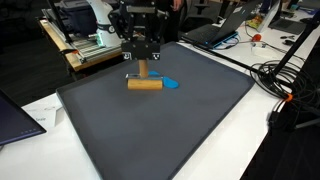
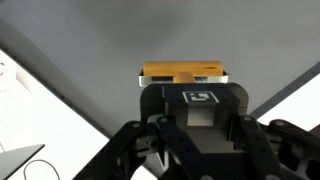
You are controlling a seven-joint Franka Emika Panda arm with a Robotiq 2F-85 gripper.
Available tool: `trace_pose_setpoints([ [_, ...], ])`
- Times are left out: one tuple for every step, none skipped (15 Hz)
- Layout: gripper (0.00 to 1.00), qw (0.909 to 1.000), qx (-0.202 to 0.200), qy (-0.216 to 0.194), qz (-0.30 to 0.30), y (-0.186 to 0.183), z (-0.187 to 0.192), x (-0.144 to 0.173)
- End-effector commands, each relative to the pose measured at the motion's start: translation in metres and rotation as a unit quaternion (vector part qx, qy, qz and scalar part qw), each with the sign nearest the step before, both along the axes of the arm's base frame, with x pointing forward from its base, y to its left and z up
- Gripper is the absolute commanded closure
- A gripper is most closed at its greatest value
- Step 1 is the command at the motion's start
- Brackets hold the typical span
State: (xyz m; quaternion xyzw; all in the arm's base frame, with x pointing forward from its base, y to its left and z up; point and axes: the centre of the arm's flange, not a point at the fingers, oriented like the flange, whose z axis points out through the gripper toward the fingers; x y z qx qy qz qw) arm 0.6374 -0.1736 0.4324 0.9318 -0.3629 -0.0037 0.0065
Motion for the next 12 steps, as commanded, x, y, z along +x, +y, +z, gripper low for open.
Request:
trace_pose_setpoints([
  [0.78, 0.9951, -0.031, -0.050, 0.080, 0.035, 0.018, -0.074],
  [0.78, 0.9920, -0.038, -0.058, 0.105, 0.042, 0.023, -0.082],
  [0.78, 0.9884, -0.043, -0.062, 0.132, 0.050, 0.028, -0.090],
  [0.78, 0.9841, -0.048, -0.067, 0.157, 0.058, 0.032, -0.100],
  [0.78, 0.9793, -0.053, -0.069, 0.183, 0.066, 0.037, -0.110],
  [0.78, 0.9740, -0.057, -0.068, 0.209, 0.074, 0.041, -0.121],
  [0.78, 0.9680, -0.055, -0.067, 0.235, 0.083, 0.044, -0.134],
  [0.78, 0.9615, -0.055, -0.066, 0.261, 0.092, 0.047, -0.147],
  [0.78, 0.9546, -0.049, -0.065, 0.287, 0.102, 0.049, -0.162],
  [0.78, 0.9469, -0.045, -0.064, 0.312, 0.112, 0.051, -0.178],
  [0.78, 0.9384, -0.041, -0.063, 0.337, 0.121, 0.052, -0.194],
  [0.78, 0.9293, -0.037, -0.068, 0.361, 0.132, 0.052, -0.210],
])
